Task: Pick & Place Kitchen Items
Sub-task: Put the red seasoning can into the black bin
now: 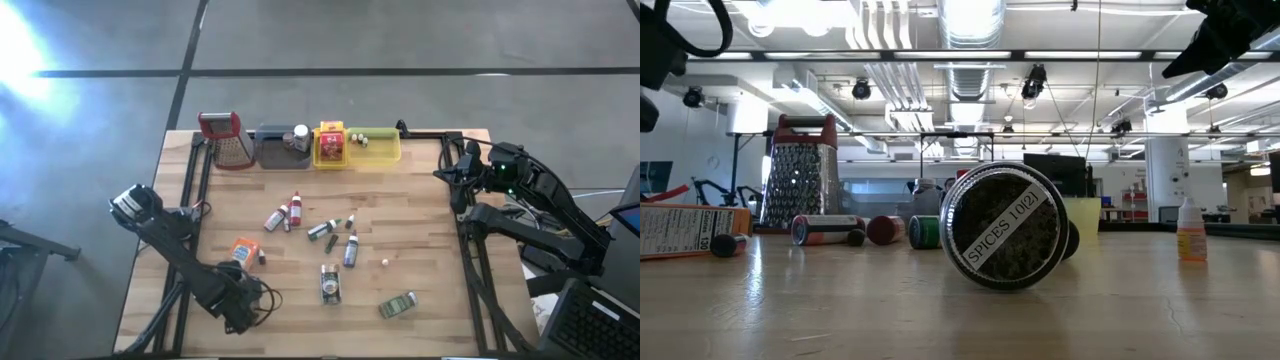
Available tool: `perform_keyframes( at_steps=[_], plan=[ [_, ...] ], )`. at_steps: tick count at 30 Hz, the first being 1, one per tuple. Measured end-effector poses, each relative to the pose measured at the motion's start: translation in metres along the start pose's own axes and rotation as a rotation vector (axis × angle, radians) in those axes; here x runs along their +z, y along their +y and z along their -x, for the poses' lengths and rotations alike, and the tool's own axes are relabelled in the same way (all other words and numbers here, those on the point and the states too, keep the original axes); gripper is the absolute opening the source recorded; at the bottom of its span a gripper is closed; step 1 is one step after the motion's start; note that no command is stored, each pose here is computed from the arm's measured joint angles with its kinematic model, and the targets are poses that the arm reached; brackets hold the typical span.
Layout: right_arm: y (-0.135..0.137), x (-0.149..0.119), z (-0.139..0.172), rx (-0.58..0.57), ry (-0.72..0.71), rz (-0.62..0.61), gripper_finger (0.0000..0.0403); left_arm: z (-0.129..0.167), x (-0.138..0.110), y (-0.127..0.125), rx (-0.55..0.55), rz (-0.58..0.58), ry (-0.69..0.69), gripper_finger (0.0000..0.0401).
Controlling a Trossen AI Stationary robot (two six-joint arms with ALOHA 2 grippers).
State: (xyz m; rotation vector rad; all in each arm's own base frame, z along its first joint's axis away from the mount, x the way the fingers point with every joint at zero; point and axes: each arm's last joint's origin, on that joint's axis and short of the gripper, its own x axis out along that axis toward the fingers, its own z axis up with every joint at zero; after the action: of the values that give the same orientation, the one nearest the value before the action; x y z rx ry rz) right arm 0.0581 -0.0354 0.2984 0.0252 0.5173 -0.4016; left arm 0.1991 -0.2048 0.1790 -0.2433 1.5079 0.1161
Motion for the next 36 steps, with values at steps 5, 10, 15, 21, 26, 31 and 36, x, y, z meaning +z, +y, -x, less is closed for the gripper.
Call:
perform_keyframes(
  at_steps=[5,10,15,21,26,31,36],
  plan=[
    [0.000,0.000,0.000,0.000,0.001,0.000,0.0008,-0.010,-0.002,0.004,-0.008,0.003,-0.006,0.0399],
    [0.000,0.000,0.000,0.000,0.000,0.000,0.0008,-0.017,-0.004,0.007,-0.012,0.018,-0.009,0.0399],
    [0.000,0.000,0.000,0.000,0.000,0.000,0.0008,-0.022,-0.004,0.009,-0.017,0.028,-0.015,0.0399],
    [0.000,0.000,0.000,0.000,0.000,0.000,0.0008,-0.022,-0.004,0.008,-0.028,0.025,-0.022,0.0399],
    [0.000,0.000,0.000,0.000,0.000,0.000,0.0008,-0.022,-0.004,0.008,-0.033,0.025,-0.019,0.0393],
    [0.000,0.000,0.000,0.000,0.000,0.000,0.0008,-0.022,-0.004,0.008,-0.037,0.021,-0.014,0.0367],
    [0.000,0.000,0.000,0.000,-0.001,0.000,0.0008,-0.021,-0.003,0.007,-0.047,0.024,-0.019,0.0338]
  ],
)
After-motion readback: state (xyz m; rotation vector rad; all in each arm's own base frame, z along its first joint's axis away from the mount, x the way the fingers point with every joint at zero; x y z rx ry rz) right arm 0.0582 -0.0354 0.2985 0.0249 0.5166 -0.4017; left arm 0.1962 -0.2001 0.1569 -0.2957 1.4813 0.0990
